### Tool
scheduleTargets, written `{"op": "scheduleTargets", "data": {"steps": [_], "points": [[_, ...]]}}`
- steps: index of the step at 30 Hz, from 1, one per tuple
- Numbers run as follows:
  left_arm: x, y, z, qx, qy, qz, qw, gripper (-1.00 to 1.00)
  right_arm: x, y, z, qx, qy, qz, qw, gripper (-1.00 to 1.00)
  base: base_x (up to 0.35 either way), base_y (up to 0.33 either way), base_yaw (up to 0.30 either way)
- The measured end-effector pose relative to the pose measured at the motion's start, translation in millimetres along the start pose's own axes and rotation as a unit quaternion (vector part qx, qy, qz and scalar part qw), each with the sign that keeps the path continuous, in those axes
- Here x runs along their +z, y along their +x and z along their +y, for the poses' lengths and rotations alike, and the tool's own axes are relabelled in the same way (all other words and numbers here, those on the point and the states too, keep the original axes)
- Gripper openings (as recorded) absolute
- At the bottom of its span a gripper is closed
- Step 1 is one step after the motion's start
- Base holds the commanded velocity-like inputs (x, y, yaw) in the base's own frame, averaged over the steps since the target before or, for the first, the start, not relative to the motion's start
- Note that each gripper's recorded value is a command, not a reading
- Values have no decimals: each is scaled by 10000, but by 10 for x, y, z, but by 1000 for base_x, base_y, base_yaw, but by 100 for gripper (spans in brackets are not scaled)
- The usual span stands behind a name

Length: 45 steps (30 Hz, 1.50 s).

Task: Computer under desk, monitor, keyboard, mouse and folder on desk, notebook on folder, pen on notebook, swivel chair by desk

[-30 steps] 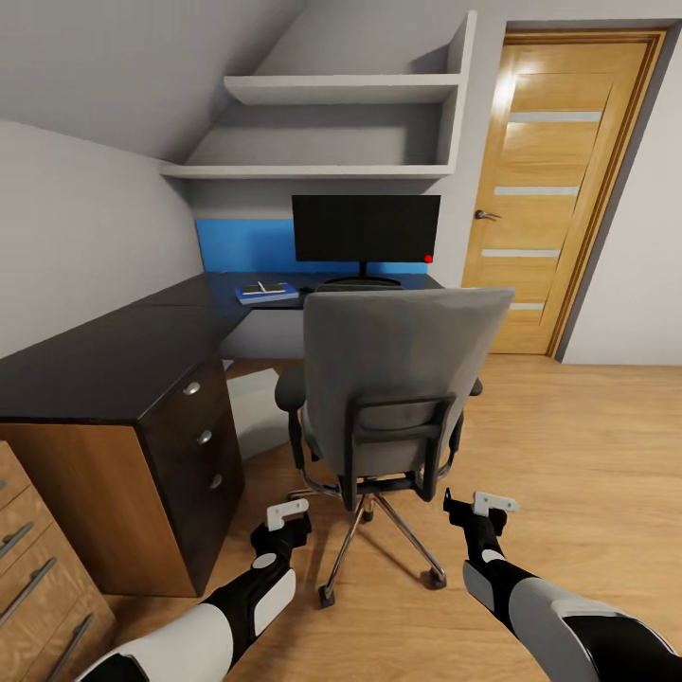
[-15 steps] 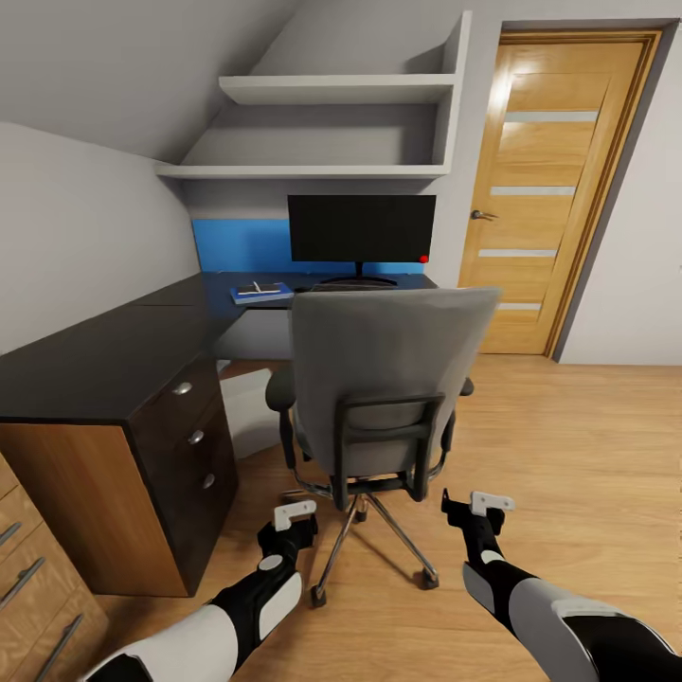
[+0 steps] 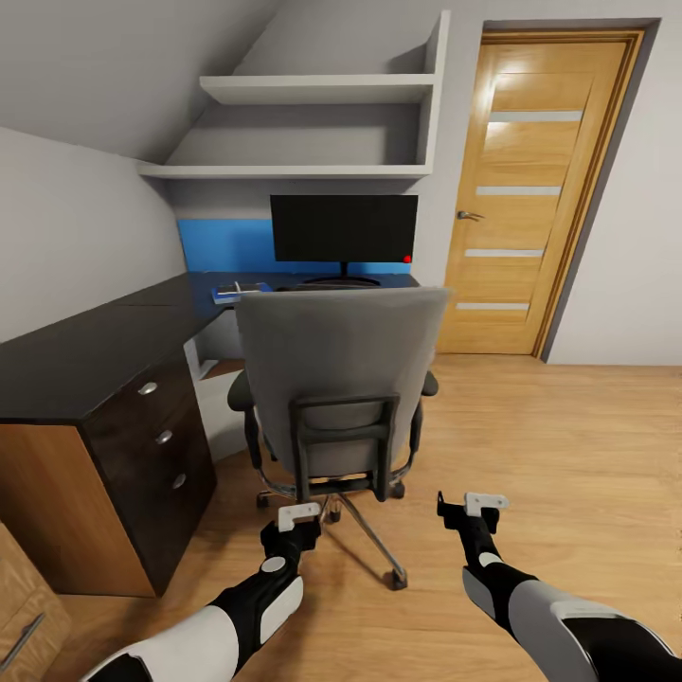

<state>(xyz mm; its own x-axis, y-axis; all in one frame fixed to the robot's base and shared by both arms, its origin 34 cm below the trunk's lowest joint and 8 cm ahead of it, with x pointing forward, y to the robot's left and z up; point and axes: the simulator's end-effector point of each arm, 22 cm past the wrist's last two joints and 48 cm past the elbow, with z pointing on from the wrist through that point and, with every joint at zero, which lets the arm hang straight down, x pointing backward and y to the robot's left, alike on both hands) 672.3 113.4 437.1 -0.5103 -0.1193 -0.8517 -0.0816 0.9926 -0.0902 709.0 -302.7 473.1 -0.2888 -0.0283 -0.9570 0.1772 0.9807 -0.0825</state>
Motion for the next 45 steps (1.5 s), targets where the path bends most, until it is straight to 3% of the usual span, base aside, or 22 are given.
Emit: {"op": "scheduleTargets", "data": {"steps": [13,14,16,24,45], "points": [[-5,8,-17,48,28,-3,10000,100,-40,82,34,-37,-53,54,10000,100,0,-37,0],[-5,8,-17,50,29,-3,10000,100,-51,90,84,-50,-98,58,9999,100,0,-2,0],[-4,6,-19,53,31,-5,10000,100,-127,144,388,-226,-415,64,9989,100,0,-1,0],[-4,6,-16,54,25,-5,10000,100,-268,237,828,-621,-912,64,9939,100,0,0,0],[-4,1,-16,50,24,-16,10000,100,-453,357,1250,-591,-1215,153,9907,100,0,0,0]]}}
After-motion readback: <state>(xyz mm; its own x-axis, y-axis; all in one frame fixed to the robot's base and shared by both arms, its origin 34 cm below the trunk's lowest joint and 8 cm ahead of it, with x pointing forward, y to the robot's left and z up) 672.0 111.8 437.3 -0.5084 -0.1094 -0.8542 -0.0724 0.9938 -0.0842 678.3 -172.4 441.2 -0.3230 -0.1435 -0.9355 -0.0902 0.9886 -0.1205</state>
